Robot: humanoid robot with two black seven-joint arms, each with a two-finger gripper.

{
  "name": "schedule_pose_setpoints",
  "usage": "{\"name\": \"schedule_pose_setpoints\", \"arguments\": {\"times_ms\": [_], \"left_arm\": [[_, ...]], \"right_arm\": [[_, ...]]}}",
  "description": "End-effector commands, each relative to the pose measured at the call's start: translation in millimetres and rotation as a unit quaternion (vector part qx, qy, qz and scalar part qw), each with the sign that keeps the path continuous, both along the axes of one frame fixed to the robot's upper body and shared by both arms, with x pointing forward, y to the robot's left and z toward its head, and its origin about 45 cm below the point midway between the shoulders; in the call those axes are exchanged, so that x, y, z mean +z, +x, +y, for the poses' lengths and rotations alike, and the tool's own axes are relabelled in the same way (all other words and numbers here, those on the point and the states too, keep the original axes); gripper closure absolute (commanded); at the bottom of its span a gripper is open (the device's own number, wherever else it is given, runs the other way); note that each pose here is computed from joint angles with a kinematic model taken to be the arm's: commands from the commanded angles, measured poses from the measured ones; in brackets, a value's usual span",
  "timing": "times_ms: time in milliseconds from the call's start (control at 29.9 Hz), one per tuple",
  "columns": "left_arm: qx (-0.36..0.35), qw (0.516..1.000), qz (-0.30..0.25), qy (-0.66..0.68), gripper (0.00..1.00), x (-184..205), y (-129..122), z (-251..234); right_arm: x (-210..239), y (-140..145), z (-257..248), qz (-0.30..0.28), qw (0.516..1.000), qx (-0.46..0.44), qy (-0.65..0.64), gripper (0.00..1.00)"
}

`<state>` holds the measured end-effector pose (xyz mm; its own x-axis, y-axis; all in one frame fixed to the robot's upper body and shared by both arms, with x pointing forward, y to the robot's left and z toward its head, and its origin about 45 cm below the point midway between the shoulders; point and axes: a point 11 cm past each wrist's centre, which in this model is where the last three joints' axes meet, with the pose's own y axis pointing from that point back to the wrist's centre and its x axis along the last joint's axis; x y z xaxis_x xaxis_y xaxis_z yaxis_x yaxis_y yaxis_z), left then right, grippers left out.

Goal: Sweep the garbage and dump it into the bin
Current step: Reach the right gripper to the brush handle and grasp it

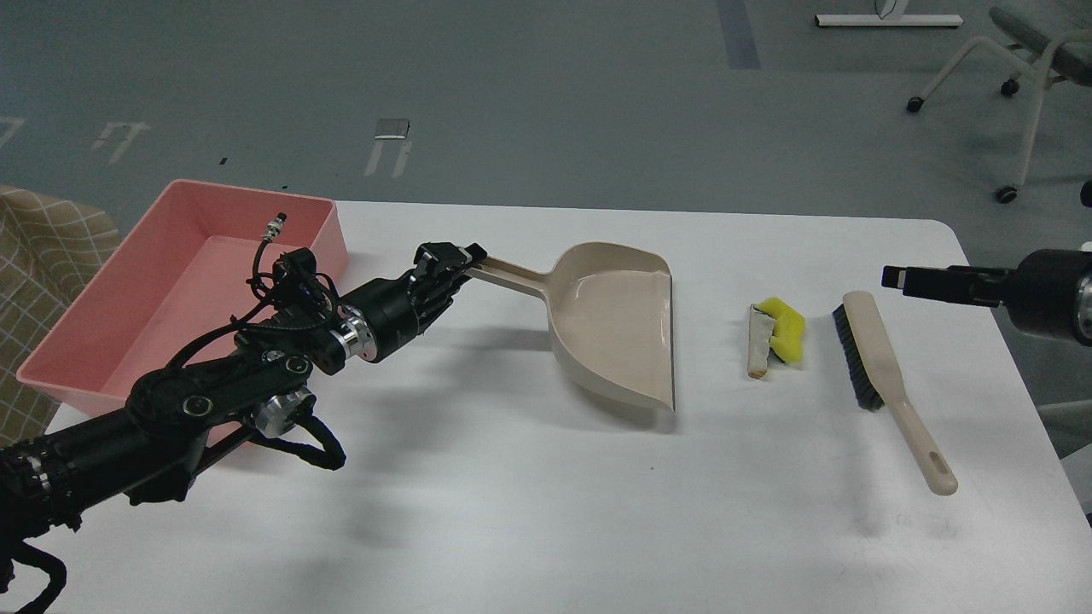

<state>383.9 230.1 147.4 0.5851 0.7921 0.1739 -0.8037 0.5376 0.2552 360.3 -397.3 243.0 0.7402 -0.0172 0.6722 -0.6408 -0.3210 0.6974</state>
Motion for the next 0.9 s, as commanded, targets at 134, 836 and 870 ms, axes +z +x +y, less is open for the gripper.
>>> {"name": "schedule_pose_setpoints", "arguments": {"times_ms": [134,836,870], "left_arm": [[0.009,1.000,-0.006,-0.005,1.00,0,3,-9],[0.014,1.000,-0.002,-0.015,1.00,-5,0,-19],[0.014,1.000,-0.002,-0.015,1.00,-5,0,-19]], "right_arm": [[-19,-30,15,-0.033,0.999,0.023,0.026,0.00],[-53,-71,-6,0.016,1.000,0.001,0.007,0.12],[-53,-71,-6,0.016,1.000,0.001,0.006,0.12]]}}
